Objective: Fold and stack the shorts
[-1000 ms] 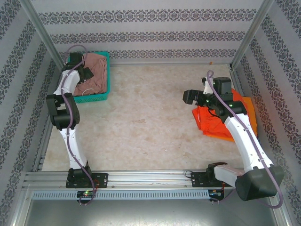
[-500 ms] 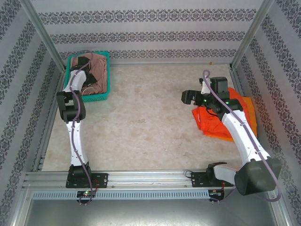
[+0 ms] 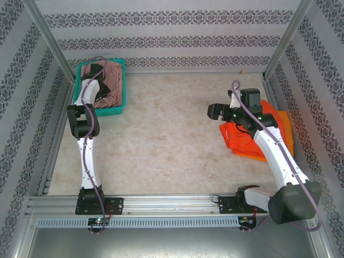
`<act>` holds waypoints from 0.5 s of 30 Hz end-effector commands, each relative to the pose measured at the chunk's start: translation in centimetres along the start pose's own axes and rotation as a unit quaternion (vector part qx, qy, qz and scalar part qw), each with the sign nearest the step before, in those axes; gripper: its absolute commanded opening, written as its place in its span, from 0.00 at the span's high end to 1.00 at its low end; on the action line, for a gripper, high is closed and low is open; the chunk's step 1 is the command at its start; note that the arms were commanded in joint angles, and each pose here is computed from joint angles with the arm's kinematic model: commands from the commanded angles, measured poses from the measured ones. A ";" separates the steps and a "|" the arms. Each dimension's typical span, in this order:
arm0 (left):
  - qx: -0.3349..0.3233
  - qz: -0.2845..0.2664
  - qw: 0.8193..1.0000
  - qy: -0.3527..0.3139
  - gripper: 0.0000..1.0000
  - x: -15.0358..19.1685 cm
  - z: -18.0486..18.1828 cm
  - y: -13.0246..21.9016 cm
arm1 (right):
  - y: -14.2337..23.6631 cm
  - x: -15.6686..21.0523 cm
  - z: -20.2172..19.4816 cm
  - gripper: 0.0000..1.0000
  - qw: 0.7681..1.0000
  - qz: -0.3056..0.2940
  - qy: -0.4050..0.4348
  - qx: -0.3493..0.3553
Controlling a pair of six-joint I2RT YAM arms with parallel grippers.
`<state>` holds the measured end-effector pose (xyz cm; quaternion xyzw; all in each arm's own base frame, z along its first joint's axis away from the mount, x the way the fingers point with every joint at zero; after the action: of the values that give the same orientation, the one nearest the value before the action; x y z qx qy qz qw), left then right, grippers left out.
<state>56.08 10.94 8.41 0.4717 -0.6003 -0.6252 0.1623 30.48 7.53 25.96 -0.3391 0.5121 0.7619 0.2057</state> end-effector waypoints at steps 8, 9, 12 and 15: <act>0.158 -0.099 0.983 0.003 1.00 -4.9 -3.4 18.5 | 0.4 0.3 0.7 0.02 1.000 -0.012 0.009 -0.013; 0.170 -0.111 0.979 0.004 1.00 -5.3 -3.4 20.3 | 0.3 0.3 0.7 0.02 1.000 -0.012 0.008 -0.014; 0.206 -0.150 0.967 0.002 1.00 -6.1 -3.3 25.9 | 0.3 0.2 0.9 0.03 1.000 -0.016 0.008 -0.020; 0.236 -0.193 0.952 -0.001 1.00 -6.6 -2.8 31.6 | 0.3 -0.1 1.1 0.02 0.999 -0.020 0.007 -0.028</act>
<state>52.16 8.13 34.26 0.5848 -0.6343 -0.5054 -0.0172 30.07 7.65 25.86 -0.3437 0.5049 0.7644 0.2062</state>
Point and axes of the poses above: each hand's point on the last joint's axis, 136 mm out from that joint toward the fingers, its own y axis back along the fingers, its own z axis along the line the jaws close on, x = y × z, the point moved 5 cm from there along y, back along the fingers, and after that the axes turned 12 degrees about y, right-handed, at the moved point
